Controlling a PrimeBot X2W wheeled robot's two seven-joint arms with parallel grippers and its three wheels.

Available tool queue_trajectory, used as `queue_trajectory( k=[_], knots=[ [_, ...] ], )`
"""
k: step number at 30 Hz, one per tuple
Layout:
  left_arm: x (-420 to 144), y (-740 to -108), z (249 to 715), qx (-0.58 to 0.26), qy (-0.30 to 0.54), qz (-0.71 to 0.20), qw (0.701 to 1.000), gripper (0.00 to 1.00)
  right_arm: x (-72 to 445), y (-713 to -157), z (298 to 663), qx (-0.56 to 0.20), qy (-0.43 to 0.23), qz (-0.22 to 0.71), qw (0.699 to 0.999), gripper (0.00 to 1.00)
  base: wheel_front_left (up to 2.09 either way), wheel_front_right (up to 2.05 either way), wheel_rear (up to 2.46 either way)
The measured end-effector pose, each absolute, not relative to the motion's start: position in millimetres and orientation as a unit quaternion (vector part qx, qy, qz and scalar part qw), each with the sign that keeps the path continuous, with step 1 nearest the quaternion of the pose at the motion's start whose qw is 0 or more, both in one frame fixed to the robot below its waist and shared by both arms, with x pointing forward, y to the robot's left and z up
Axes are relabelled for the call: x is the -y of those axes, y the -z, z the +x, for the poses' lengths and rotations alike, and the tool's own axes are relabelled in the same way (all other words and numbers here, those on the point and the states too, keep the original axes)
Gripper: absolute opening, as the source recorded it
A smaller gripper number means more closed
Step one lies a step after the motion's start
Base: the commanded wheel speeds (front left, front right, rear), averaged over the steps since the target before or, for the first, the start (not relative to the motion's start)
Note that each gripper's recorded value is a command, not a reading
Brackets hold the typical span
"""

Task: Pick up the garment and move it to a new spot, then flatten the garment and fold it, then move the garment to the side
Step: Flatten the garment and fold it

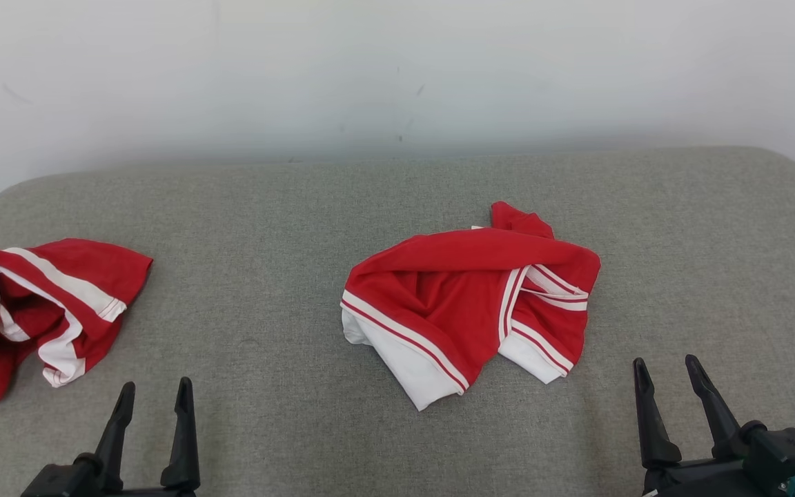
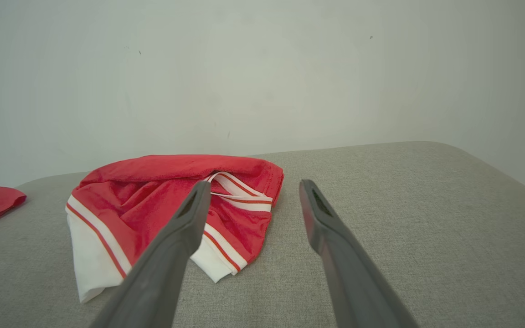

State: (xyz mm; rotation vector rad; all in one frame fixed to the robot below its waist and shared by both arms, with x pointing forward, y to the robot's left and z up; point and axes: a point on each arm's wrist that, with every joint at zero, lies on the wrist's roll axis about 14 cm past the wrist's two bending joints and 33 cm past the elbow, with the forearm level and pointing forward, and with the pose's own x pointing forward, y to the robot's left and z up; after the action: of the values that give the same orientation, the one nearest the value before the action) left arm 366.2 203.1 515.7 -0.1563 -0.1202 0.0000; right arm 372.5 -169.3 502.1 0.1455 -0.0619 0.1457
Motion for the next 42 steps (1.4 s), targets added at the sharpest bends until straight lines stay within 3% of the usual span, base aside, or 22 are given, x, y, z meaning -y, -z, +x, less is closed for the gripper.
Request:
queue_trajectory(
  k=[12, 22, 30, 42],
  knots=[
    [-189, -512, 373, 0.053, 0.02, -0.077, 0.995, 1.0, 170, -500, 375, 0.027, -0.071, 0.073, 0.994, 1.0, 0.0, 0.0, 0.0],
    [-83, -523, 419, 0.053, 0.173, -0.079, 0.98, 1.0, 179, -499, 383, 0.027, -0.057, 0.078, 0.995, 1.0, 0.0, 0.0, 0.0],
    [-5, -484, 421, -0.011, 0.291, -0.042, 0.956, 1.0, 205, -494, 377, 0.023, -0.014, 0.08, 0.996, 1.0, 0.0, 0.0, 0.0],
    [29, -402, 420, -0.12, 0.364, 0.042, 0.923, 1.0, 238, -484, 367, 0.008, 0.041, 0.076, 0.996, 1.0, 0.0, 0.0, 0.0]
  ],
)
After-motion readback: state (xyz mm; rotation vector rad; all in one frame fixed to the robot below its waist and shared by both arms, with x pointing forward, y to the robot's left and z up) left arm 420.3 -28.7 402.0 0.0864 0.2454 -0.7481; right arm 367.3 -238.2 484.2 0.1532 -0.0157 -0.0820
